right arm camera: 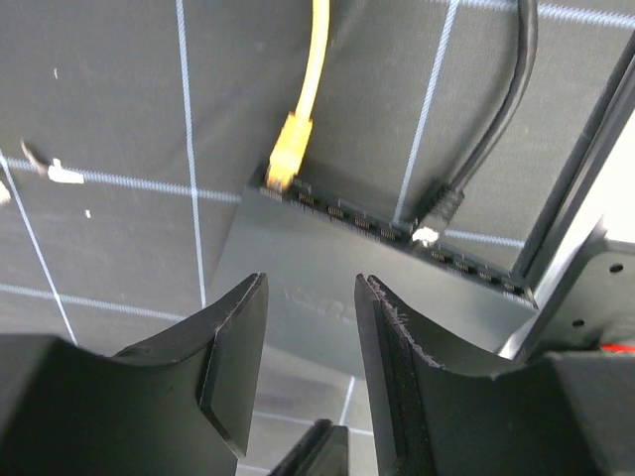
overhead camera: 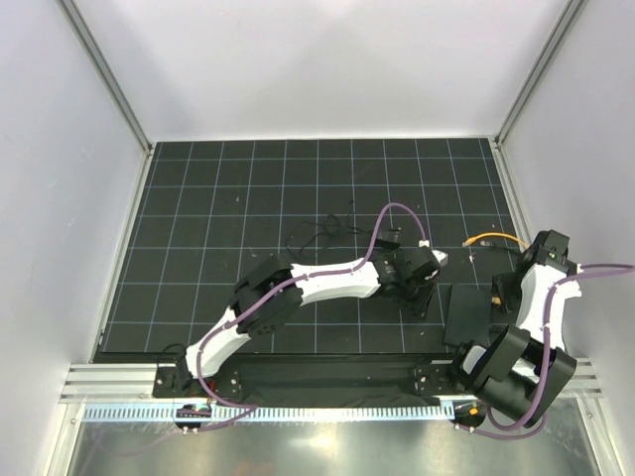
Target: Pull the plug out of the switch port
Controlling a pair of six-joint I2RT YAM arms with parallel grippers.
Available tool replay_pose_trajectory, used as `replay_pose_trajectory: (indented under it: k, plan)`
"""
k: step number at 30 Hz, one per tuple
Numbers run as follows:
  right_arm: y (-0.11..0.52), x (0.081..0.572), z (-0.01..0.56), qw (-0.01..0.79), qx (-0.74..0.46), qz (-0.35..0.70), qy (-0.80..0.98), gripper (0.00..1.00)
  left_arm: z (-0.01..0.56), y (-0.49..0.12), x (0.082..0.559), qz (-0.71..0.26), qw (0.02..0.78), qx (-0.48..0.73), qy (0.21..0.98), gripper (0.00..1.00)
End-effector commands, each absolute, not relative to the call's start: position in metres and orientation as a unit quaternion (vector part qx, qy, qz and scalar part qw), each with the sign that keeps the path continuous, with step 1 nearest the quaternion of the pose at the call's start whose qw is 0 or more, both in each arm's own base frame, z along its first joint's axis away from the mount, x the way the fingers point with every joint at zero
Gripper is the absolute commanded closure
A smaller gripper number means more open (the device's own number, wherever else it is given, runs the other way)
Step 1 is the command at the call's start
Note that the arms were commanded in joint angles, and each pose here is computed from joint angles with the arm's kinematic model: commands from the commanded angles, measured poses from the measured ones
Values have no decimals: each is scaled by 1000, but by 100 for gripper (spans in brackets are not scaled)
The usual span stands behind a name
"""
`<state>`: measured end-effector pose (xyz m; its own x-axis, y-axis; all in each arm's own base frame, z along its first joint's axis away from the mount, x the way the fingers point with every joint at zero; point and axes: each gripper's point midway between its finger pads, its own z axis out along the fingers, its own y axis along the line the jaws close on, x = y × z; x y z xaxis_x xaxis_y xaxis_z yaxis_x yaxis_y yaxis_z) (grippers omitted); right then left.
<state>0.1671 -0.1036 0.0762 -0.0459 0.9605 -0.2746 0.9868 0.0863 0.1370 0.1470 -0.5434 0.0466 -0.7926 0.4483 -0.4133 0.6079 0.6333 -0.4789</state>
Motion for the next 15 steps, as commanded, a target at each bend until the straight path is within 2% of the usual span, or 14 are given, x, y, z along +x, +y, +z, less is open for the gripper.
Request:
replay_pose_trajectory:
  k: [1,7,15]
  plan:
    - [-124,175,77,174,684,-67,706,52,76,-568,146,-359,144,307,870,81]
    - [-139,179,69,180,688,-88,697,52,67,-576,138,-367,122,311,868,83]
    - [-132,186,56,180,677,-59,711,52,61,-589,131,-379,108,312,865,83]
